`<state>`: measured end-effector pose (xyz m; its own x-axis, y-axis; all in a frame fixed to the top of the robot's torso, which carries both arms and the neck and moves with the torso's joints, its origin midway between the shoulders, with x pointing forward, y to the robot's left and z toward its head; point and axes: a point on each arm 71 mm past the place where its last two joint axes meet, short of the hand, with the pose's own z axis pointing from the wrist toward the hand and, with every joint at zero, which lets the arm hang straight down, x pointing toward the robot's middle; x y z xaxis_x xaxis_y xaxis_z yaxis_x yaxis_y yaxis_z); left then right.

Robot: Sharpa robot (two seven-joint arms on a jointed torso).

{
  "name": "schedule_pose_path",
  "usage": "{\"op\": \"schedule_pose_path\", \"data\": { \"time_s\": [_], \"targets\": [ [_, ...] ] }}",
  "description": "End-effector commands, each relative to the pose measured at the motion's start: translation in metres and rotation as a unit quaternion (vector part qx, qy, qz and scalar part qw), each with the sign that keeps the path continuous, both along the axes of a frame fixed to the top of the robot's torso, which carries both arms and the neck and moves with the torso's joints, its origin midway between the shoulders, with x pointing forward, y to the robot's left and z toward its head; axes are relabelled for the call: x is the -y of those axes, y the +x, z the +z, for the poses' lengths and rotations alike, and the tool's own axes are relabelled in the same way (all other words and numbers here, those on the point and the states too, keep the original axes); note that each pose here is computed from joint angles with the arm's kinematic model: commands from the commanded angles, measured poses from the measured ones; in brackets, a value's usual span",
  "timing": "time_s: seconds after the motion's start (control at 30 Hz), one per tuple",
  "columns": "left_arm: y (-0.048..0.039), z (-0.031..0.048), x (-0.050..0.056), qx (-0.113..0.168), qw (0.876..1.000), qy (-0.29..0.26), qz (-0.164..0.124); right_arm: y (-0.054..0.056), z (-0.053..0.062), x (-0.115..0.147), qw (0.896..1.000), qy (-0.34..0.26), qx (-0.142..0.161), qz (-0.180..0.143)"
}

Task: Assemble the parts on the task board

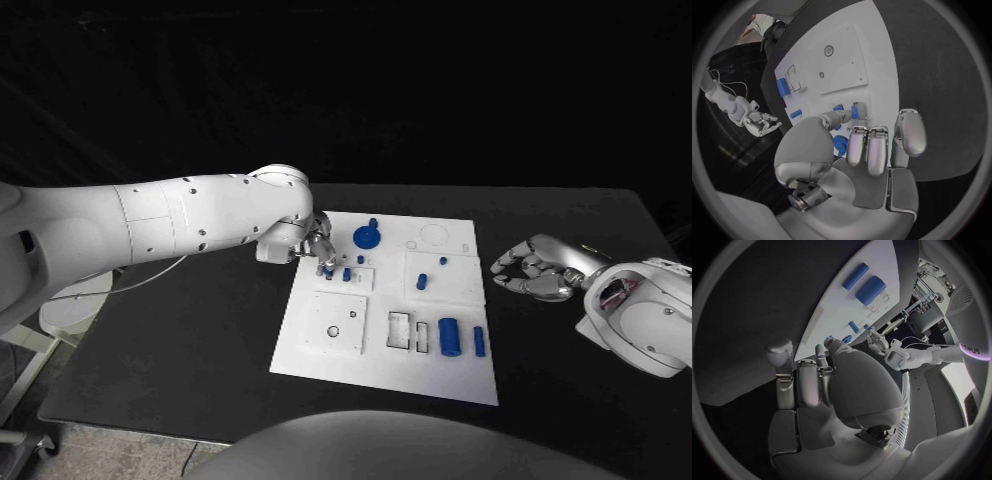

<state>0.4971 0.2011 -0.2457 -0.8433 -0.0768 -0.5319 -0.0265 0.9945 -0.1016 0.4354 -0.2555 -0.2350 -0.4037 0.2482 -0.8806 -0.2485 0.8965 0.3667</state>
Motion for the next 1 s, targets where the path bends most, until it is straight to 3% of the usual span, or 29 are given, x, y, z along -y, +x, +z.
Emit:
{"op": "schedule_pose_path", "data": {
  "time_s": [0.03,1.0],
  "targets": [
    [-0.0001,-0.0015,-0.0009,0.013,1.0,0.009,-0.002,-0.0005,-0.0011,0.0001,1.0,-0.003,-0.005,0.001],
    [-0.0057,-0.0114,-0.0013,0.012,1.0,0.005,0.004,-0.0007,-0.0039,0.0002,1.0,-0.003,-0.011,0.001]
  ]
}}
